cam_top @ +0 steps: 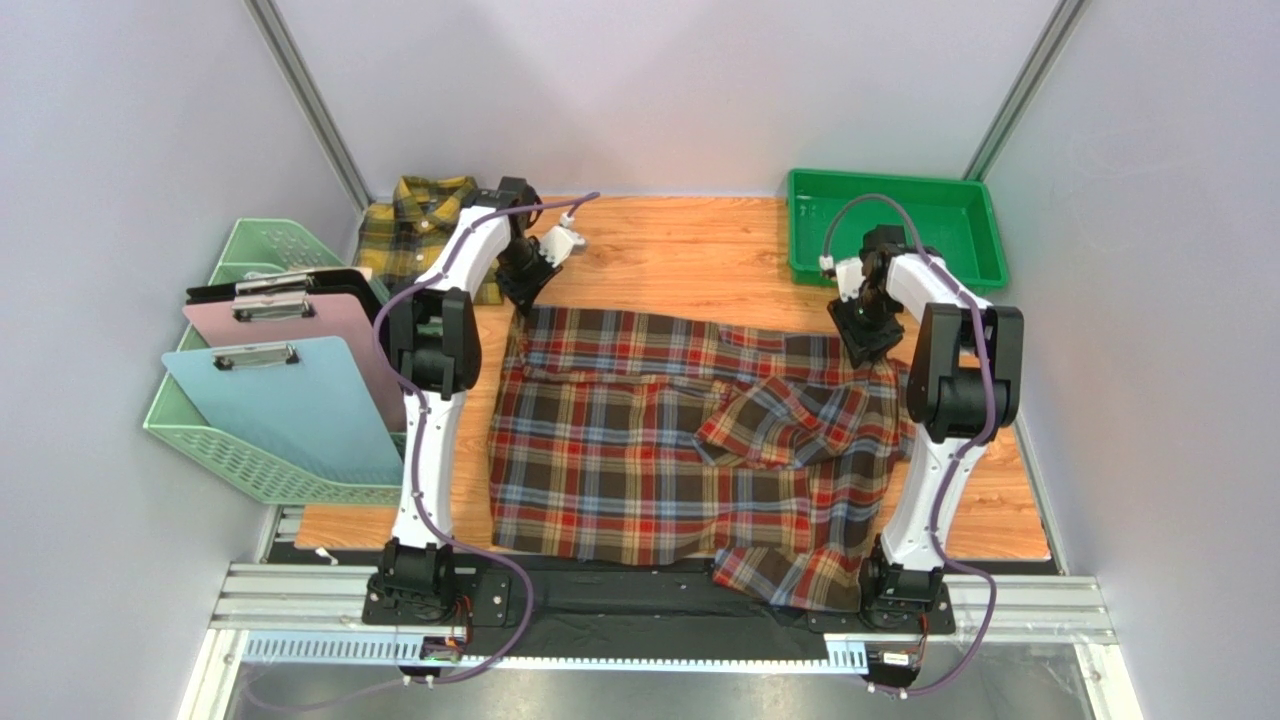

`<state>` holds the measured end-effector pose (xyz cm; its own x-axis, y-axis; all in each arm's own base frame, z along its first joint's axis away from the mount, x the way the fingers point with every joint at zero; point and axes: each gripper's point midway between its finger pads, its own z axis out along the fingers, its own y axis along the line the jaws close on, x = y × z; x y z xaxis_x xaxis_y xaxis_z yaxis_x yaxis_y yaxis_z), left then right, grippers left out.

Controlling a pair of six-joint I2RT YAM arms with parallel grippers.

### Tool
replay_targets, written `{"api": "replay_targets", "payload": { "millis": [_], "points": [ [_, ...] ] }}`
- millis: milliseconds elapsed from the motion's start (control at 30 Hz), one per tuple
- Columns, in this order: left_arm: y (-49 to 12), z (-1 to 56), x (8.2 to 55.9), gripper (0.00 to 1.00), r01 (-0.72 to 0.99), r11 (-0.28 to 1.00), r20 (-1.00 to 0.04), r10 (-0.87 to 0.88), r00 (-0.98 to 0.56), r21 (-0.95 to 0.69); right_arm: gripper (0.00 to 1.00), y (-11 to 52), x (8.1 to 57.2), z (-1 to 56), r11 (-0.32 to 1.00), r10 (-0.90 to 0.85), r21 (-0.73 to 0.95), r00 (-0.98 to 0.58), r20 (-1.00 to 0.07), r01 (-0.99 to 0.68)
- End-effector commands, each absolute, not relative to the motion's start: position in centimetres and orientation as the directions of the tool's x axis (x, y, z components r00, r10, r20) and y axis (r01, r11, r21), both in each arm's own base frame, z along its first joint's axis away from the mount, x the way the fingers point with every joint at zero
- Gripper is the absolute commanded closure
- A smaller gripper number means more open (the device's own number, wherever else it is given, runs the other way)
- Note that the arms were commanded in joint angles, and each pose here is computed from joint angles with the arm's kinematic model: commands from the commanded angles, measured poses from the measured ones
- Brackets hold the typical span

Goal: Fold and stack the long sleeve shirts
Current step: Fold the shirt

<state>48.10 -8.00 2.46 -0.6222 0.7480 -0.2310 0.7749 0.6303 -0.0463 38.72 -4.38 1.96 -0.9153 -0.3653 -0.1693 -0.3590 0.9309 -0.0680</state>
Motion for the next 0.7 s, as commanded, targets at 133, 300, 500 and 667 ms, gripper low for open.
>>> {"api": "replay_targets", "payload": {
  "millis": [133,300,500,667],
  "points": [
    [-9.6,7.5,49.3,0.78,0.745,0.667,-0.387,0.685,-0.617,-0.008,0.54,-2.9,41.6,7.7,0.919,-0.379,-0.030,-0.859,-0.344,-0.393],
    [-12.5,16.1,46.3,0.32,0.784,0.620,-0.591,0.616,-0.520,-0.044,0.42,1.4,34.6,14.4,0.861,-0.389,0.124,-0.795,-0.465,-0.493],
    [-13.8,21.8,43.4,0.27,0.772,0.632,-0.710,0.518,-0.477,-0.057,0.16,5.5,30.2,15.3,0.778,-0.362,0.282,-0.767,-0.530,-0.562],
    [-14.4,29.2,42.9,0.19,0.743,0.666,-0.868,0.406,-0.284,0.068,0.08,7.3,29.9,12.0,0.745,-0.391,0.344,-0.792,-0.469,-0.571]
  ]
}}
